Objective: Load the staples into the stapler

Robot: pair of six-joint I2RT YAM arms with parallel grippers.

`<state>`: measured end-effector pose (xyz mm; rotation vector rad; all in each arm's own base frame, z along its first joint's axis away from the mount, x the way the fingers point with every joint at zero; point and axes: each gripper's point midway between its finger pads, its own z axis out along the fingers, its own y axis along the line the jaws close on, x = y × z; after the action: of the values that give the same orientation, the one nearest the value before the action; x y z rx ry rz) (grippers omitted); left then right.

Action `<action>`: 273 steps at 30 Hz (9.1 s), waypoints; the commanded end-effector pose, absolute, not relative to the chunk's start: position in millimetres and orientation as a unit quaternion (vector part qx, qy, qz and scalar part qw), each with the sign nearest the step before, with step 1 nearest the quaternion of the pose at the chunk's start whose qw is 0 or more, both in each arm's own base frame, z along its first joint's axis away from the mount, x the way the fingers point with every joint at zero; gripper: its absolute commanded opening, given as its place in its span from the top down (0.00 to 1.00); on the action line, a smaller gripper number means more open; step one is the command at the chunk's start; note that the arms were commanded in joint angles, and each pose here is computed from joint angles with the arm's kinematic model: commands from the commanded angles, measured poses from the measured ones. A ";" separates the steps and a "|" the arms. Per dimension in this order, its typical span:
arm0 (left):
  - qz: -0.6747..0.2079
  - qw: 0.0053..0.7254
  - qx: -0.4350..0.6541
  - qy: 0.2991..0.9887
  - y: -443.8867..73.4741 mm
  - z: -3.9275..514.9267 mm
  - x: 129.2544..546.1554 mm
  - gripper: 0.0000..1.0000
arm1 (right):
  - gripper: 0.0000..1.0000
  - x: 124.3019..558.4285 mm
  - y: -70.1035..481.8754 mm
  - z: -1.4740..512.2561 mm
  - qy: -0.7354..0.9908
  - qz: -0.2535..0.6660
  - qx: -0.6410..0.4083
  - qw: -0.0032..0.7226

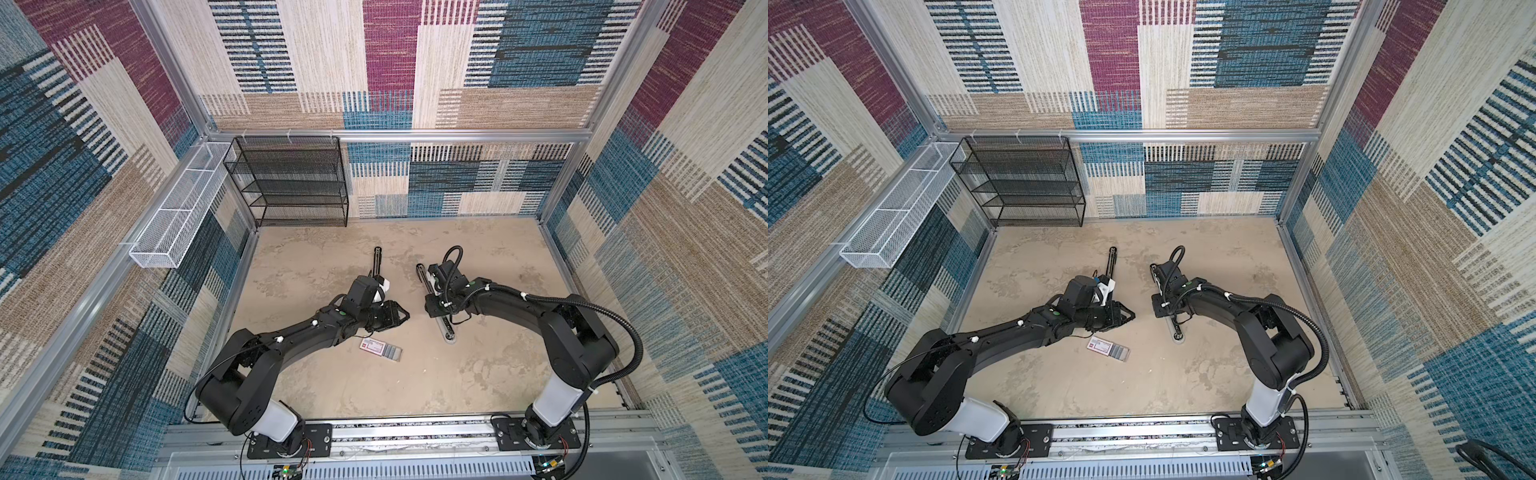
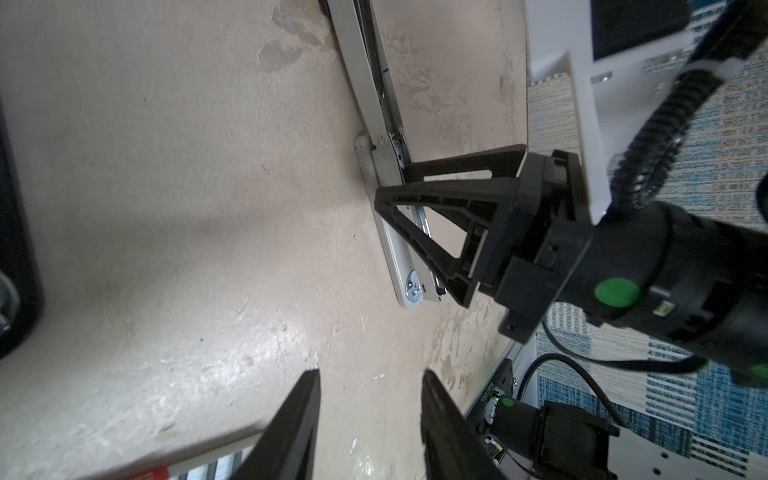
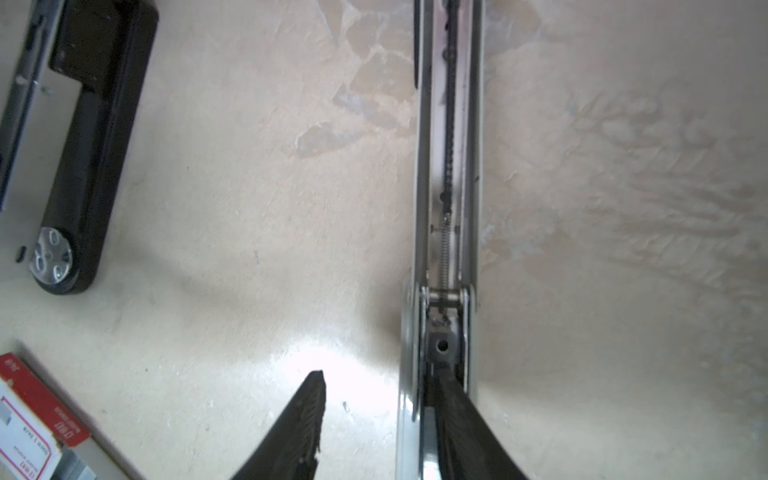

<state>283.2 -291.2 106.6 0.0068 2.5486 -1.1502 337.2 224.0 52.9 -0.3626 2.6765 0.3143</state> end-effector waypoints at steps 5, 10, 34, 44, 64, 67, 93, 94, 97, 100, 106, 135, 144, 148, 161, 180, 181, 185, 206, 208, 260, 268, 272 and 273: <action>-0.414 0.175 0.002 0.893 -293.4 110.2 285.1 0.57 | 0.56 323.2 217.5 52.7 0.968 0.107 -0.131 0.188; -0.414 0.174 0.000 0.893 -294.4 109.0 286.1 0.57 | 0.57 320.3 216.1 57.9 0.967 0.109 -0.133 0.190; -0.416 0.170 0.006 0.893 -299.2 109.4 289.6 0.57 | 0.57 274.8 199.1 51.0 0.973 0.115 -0.141 0.143; -0.418 0.171 0.007 0.892 -299.6 112.0 289.5 0.57 | 0.48 314.4 211.2 84.1 0.962 0.113 -0.126 0.213; -0.413 0.173 0.001 0.894 -292.9 108.7 284.0 0.57 | 0.47 329.2 226.1 51.7 0.966 0.108 -0.144 0.183; -0.413 0.173 0.000 0.894 -292.7 108.5 283.8 0.57 | 0.47 322.6 224.1 50.8 0.967 0.112 -0.143 0.176; -0.415 0.170 0.002 0.894 -296.6 106.4 287.3 0.57 | 0.52 269.1 200.6 48.7 0.974 0.122 -0.139 0.130; -0.414 0.169 0.002 0.894 -296.3 105.7 287.3 0.57 | 0.51 267.6 199.7 51.3 0.974 0.123 -0.138 0.131; -0.417 0.169 0.003 0.893 -298.7 106.8 288.7 0.57 | 0.51 262.8 197.4 56.6 0.974 0.125 -0.137 0.130; -0.419 0.169 0.005 0.892 -300.9 107.9 290.5 0.57 | 0.51 255.6 194.3 54.6 0.975 0.125 -0.136 0.121; -0.421 0.167 0.005 0.892 -302.5 107.9 291.7 0.57 | 0.51 250.8 191.5 61.3 0.974 0.133 -0.127 0.131; -0.396 0.152 0.034 0.905 -306.4 115.0 292.0 0.56 | 0.45 245.8 240.9 81.4 0.928 0.321 -0.123 0.143; -0.381 0.111 0.049 0.917 -316.1 105.8 291.0 0.53 | 0.38 279.2 193.8 111.2 0.923 0.293 -0.037 0.246; -0.351 0.103 0.069 0.928 -330.0 100.0 290.4 0.52 | 0.38 290.3 155.5 119.4 0.915 0.282 0.025 0.288; -0.217 0.073 0.118 0.966 -359.6 69.3 297.3 0.52 | 0.38 302.5 135.5 107.6 0.908 0.274 0.059 0.313; -0.077 0.060 0.197 0.976 -375.6 34.3 312.5 0.65 | 0.38 305.9 126.0 90.2 0.911 0.255 0.076 0.317; -0.077 0.062 0.204 0.974 -377.0 33.6 313.8 0.67 | 0.38 306.9 124.6 89.3 0.911 0.253 0.079 0.317; -0.074 0.078 0.239 0.965 -382.7 36.6 322.4 0.71 | 0.38 309.5 120.4 85.9 0.910 0.247 0.087 0.321; -0.046 0.127 0.425 0.895 -392.7 49.9 341.1 0.61 | 0.38 333.2 96.8 85.0 0.895 0.260 0.147 0.333; -0.057 0.130 0.413 0.900 -391.5 57.8 338.1 0.59 | 0.38 334.3 96.9 85.6 0.894 0.261 0.146 0.333; -0.074 0.223 0.367 0.900 -448.4 37.0 394.9 0.55 | 0.35 385.4 78.8 99.5 0.841 0.338 0.191 0.378; -0.101 0.256 0.363 0.890 -455.6 71.6 396.9 0.55 | 0.35 382.8 78.9 100.8 0.841 0.338 0.187 0.379; -0.109 0.263 0.367 0.886 -457.8 80.4 396.1 0.54 | 0.35 383.2 79.2 101.1 0.841 0.338 0.186 0.380; -0.106 0.262 0.368 0.886 -457.3 78.5 396.2 0.54 | 0.35 383.0 79.2 100.8 0.841 0.338 0.186 0.380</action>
<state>397.8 -458.6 77.0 0.9562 2.4107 -0.3018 380.0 77.3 93.6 0.4948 2.1773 0.8465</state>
